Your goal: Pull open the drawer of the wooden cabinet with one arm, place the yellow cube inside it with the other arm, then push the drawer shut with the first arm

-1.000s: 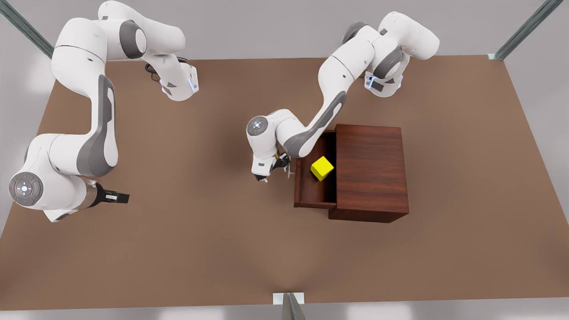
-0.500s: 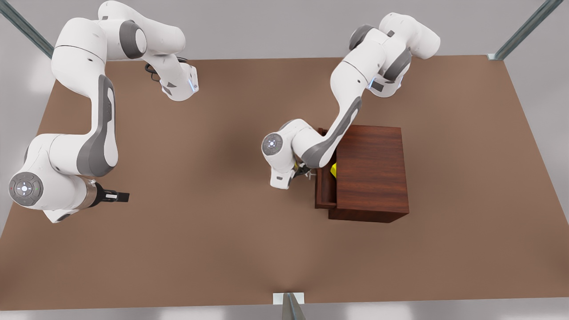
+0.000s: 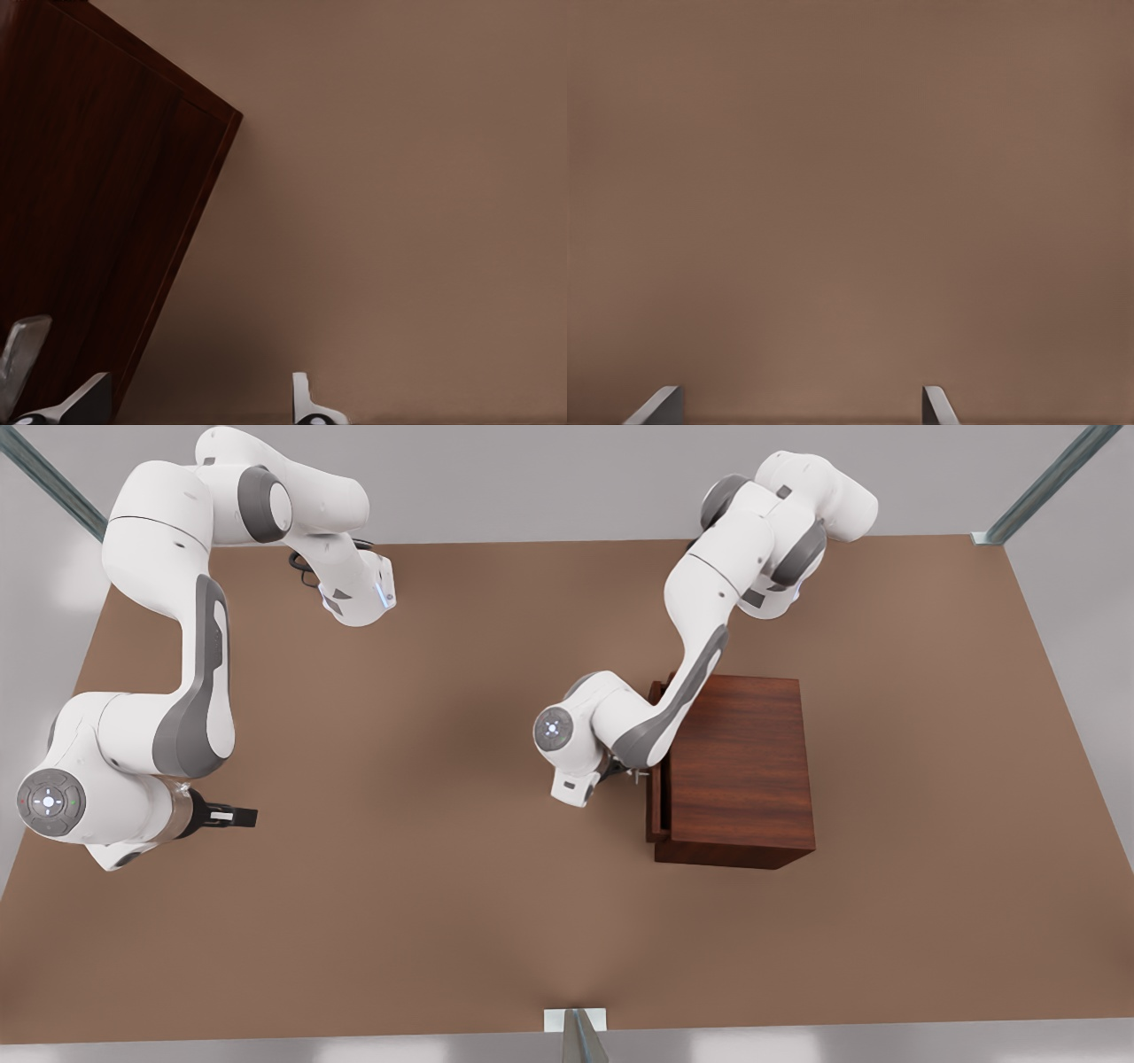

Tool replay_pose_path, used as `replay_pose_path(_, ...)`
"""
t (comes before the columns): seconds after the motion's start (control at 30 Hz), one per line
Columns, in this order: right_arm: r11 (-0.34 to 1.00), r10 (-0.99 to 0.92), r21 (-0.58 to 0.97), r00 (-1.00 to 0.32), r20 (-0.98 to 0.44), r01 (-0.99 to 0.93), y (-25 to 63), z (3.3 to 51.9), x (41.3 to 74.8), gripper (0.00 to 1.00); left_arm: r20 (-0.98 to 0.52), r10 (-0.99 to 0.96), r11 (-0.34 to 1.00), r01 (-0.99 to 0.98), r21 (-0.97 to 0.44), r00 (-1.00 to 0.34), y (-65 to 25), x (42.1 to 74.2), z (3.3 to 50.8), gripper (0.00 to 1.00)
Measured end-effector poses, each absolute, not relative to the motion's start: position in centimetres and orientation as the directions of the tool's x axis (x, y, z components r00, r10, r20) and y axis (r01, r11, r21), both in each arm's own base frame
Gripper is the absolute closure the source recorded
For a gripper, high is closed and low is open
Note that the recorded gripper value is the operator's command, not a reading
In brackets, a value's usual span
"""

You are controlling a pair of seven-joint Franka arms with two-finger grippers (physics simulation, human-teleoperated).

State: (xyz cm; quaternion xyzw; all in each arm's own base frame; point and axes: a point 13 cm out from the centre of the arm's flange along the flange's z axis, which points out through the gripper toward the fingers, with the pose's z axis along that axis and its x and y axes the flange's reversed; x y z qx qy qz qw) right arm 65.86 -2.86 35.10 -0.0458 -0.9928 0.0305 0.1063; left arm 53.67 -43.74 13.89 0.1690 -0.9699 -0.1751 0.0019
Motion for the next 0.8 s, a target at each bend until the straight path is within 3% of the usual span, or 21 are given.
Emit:
replay_pose_path(0.3,0.995,0.091,-0.069,-0.974,0.208,0.078,-2.9,35.1,65.9,0.0,-0.034,-0.312,0.879,-0.302,0.369,-0.949,-40.3,55.2,16.6,0.0)
replay_pose_path(0.43,0.995,0.09,-0.069,-0.974,0.208,0.077,-2.9,35.1,65.9,0.0,-0.061,-0.341,0.887,-0.343,0.31,-0.938,-37.7,57.6,24.7,0.0)
replay_pose_path(0.5,0.995,0.089,-0.069,-0.974,0.208,0.076,-2.9,35.1,65.9,0.0,-0.065,-0.431,0.877,-0.434,0.207,-0.9,-32.1,59.7,34.9,0.0)
replay_pose_path(0.57,0.995,0.088,-0.069,-0.974,0.208,0.075,-2.9,35.1,65.9,0.0,-0.015,-0.517,0.847,-0.515,0.131,-0.856,-24.5,60.7,41.5,0.0)
replay_pose_path(0.67,0.995,0.087,-0.069,-0.974,0.208,0.074,-2.9,35.1,65.9,0.0,0.099,-0.619,0.785,-0.616,0.064,-0.779,-12.0,56.9,43.7,0.0)
replay_pose_path(0.8,0.995,0.086,-0.068,-0.974,0.208,0.073,-2.9,35.1,65.9,0.0,0.105,-0.531,0.844,-0.536,-0.027,-0.841,-11.4,56.8,45.5,0.0)
